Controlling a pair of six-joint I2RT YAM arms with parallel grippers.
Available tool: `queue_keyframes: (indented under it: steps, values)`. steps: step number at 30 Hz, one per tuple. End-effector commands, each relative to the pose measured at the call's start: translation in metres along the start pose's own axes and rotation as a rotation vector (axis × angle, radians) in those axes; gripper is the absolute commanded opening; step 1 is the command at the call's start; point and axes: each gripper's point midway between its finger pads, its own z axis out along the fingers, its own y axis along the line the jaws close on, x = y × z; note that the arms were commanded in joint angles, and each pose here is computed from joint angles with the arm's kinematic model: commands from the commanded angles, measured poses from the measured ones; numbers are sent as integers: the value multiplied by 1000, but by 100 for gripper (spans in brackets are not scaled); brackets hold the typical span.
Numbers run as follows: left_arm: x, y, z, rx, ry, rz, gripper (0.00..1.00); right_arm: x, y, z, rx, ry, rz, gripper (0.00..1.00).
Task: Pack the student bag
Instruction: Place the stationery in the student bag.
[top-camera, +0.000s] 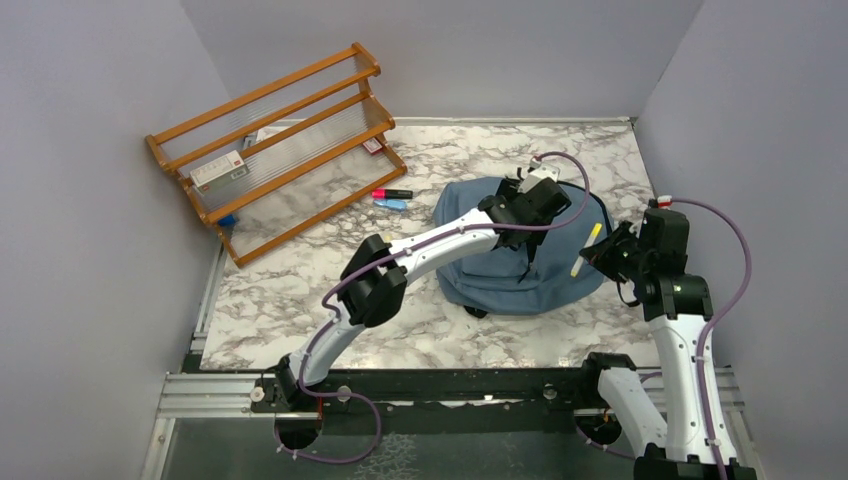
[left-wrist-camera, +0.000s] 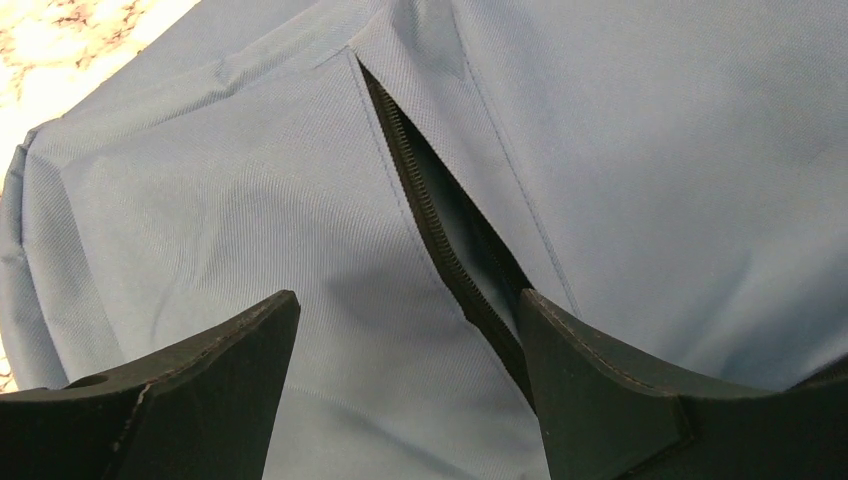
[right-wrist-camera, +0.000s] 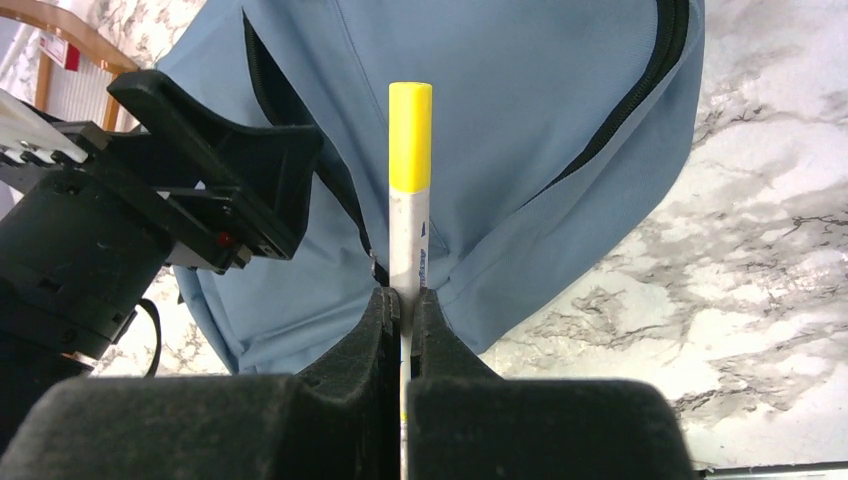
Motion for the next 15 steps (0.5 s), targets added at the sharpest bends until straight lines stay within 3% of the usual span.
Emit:
queue_keyframes:
  steps: [1, 7, 15]
  values:
    - [-13, -2, -1, -20, -30, 7, 81, -2, -1, -6, 9, -9, 17, 0]
    - [-6, 5, 7, -65, -25, 46, 81, 4, -4, -3, 11, 5, 16, 1]
    - [1, 15, 10, -111, -6, 112, 69, 8, -3, 2, -2, 21, 17, 1]
